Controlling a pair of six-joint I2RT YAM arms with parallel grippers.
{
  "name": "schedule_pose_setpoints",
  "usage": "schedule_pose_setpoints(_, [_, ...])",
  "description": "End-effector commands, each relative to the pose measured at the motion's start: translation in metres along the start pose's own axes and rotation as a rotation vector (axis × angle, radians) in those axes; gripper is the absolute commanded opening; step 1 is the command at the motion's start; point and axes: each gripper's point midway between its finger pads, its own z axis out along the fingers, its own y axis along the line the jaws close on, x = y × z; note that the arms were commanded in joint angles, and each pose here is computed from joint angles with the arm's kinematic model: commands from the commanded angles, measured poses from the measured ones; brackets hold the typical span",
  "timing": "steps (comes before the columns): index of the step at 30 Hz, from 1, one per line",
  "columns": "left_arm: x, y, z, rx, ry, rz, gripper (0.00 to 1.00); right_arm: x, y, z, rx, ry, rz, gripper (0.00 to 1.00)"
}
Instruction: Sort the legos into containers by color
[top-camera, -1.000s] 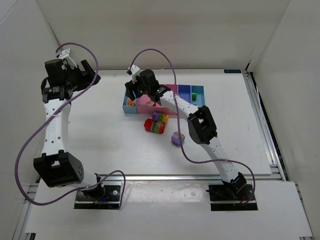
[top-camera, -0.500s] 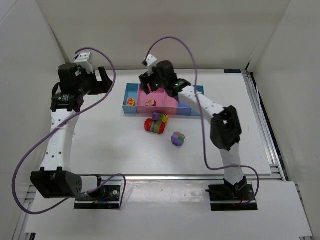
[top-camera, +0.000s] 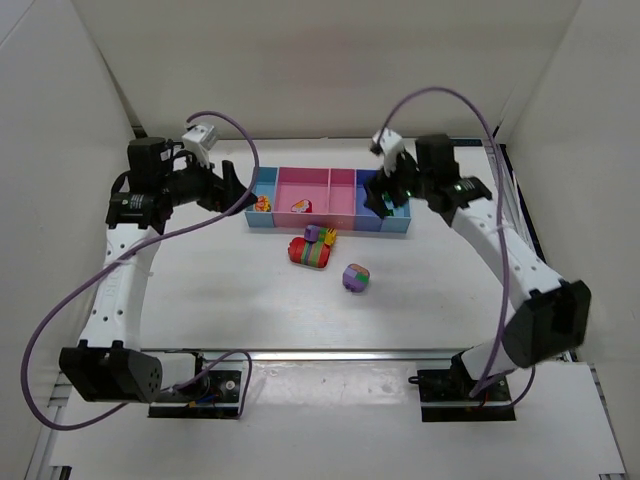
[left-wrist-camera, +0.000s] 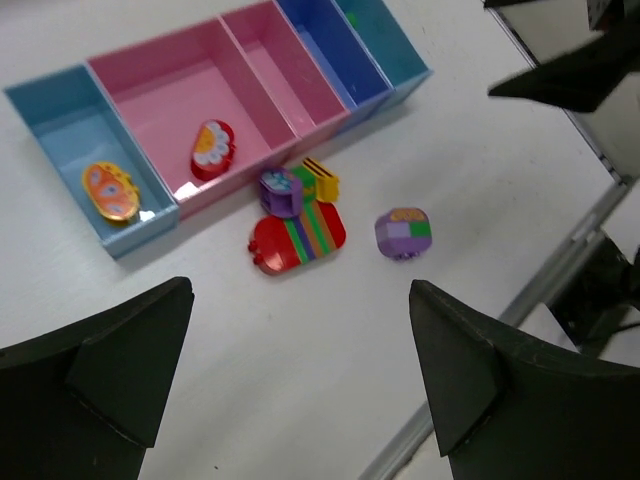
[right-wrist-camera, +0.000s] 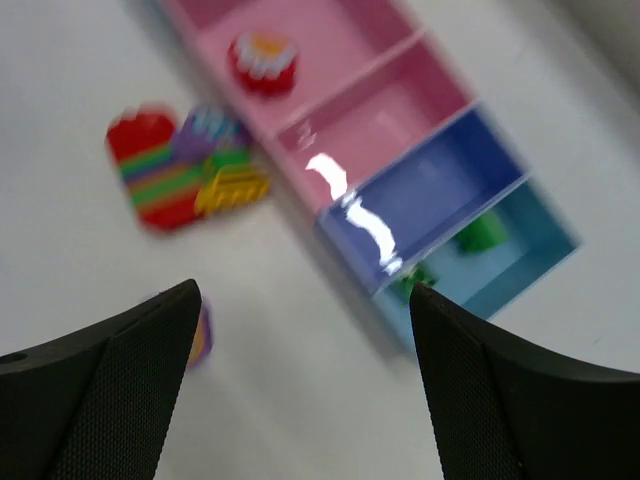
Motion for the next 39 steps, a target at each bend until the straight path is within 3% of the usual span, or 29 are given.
schedule_pose_setpoints(1, [0.031,-0.014,0.009,0.134,0.079,-0.041,1.00,0.048,0.049,-0.041,-0.241,-0.006,-0.147,0.88])
schedule_pose_setpoints(3, [0.033,-0.017,0.011,0.157,0.087,-0.054,0.99,0.078,0.074,-0.054,-0.363,0.015,-0.268,0.88])
schedule_pose_setpoints(4, [0.035,-0.020,0.012,0.173,0.092,-0.051,0.94,0.081,0.082,-0.066,-0.394,0.007,-0.314,0.88])
schedule_pose_setpoints(6, [0.037,-0.020,0.016,0.170,0.104,-0.074,0.99,0.096,0.096,-0.075,-0.474,-0.002,-0.394,0.85])
schedule_pose_setpoints(9, [0.041,-0.021,0.023,0.162,0.126,-0.075,0.99,0.112,0.104,-0.081,-0.522,0.012,-0.433,0.85])
schedule_pose_setpoints(15, [0.048,-0.009,0.030,0.070,0.153,-0.030,0.99,0.103,0.113,-0.070,-0.642,0.080,-0.231,0.84])
schedule_pose_setpoints(17, [0.051,-0.012,0.031,0.093,0.166,0.027,1.00,0.108,0.121,-0.067,-0.688,0.055,-0.271,0.82])
schedule_pose_setpoints(22, [0.067,-0.023,0.033,0.184,0.262,0.081,1.00,0.127,0.125,-0.059,-0.756,-0.041,-0.572,0.78])
schedule_pose_setpoints(26, [0.065,-0.029,0.040,0.219,0.283,0.114,0.99,0.146,0.131,-0.066,-0.931,-0.048,-0.701,0.82])
schedule_pose_setpoints(31, [0.061,-0.033,0.045,0.248,0.281,0.097,0.99,0.153,0.118,-0.049,-0.967,-0.131,-1.004,0.84])
schedule_pose_setpoints(39, [0.056,-0.024,0.055,0.231,0.290,0.088,0.99,0.161,0.114,-0.018,-1.079,-0.240,-1.212,0.90])
